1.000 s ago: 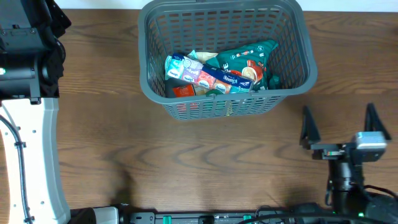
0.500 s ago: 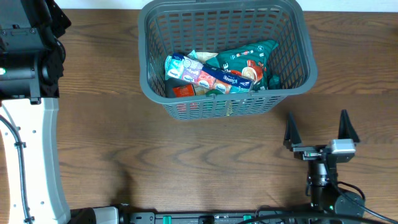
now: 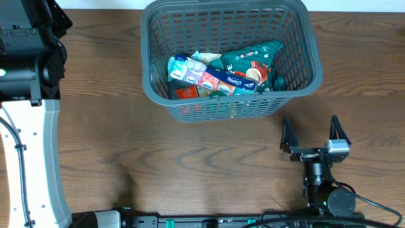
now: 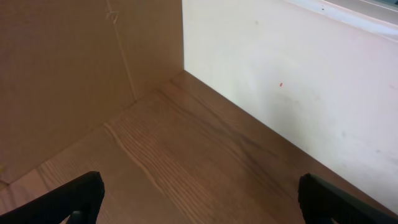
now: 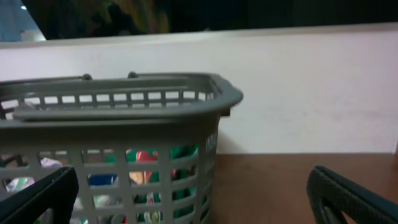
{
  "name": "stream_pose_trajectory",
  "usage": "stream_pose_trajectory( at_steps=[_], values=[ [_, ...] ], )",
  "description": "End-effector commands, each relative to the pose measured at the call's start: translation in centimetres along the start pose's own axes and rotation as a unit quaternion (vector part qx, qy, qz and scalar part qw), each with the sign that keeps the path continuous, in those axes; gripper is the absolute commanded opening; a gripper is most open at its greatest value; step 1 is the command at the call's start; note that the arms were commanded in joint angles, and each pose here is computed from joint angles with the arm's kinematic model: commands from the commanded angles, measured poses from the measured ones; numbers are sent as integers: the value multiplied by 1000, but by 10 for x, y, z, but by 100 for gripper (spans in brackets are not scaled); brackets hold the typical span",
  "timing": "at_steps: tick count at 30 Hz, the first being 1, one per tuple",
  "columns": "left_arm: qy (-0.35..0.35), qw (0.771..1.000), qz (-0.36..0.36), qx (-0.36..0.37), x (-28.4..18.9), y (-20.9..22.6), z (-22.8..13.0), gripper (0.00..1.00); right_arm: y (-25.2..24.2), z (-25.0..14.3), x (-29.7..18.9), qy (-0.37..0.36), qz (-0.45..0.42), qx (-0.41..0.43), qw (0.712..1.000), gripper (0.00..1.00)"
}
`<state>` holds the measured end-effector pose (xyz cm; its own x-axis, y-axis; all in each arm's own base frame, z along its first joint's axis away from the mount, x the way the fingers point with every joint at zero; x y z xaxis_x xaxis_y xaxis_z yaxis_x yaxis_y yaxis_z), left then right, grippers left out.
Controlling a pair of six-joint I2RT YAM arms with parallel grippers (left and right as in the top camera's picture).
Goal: Pack container
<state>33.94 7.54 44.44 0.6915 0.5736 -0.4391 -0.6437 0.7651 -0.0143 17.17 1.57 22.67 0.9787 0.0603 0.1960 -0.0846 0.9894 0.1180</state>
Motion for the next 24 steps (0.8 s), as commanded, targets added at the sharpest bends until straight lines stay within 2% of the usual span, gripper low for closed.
stream_pose_trajectory(
  at_steps=[1,15,20,24],
  values=[
    [-2,1000,11,1,0,3,1,98,-1,-3,0,0,2,19,1000,99],
    [-2,1000,11,1,0,3,1,99,3,-31,-2,41,27,15,999,99],
    [-2,1000,11,1,0,3,1,98,3,-32,-2,45,31,-11,998,99],
    [-2,1000,11,1,0,3,1,99,7,-33,-2,45,51,-63,996,99]
  ],
)
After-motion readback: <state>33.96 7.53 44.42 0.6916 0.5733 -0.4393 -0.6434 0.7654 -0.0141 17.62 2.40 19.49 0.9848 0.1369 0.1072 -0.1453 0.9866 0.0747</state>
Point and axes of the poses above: each gripper's point midway between its finger pads, its own x axis out along the fingers, its own y axis along the line the jaws close on, z = x × y, the point moved 7 cm from there along -x, back along the fingers, and after that the axes turned 3 degrees about x, right-handed, at the moved point
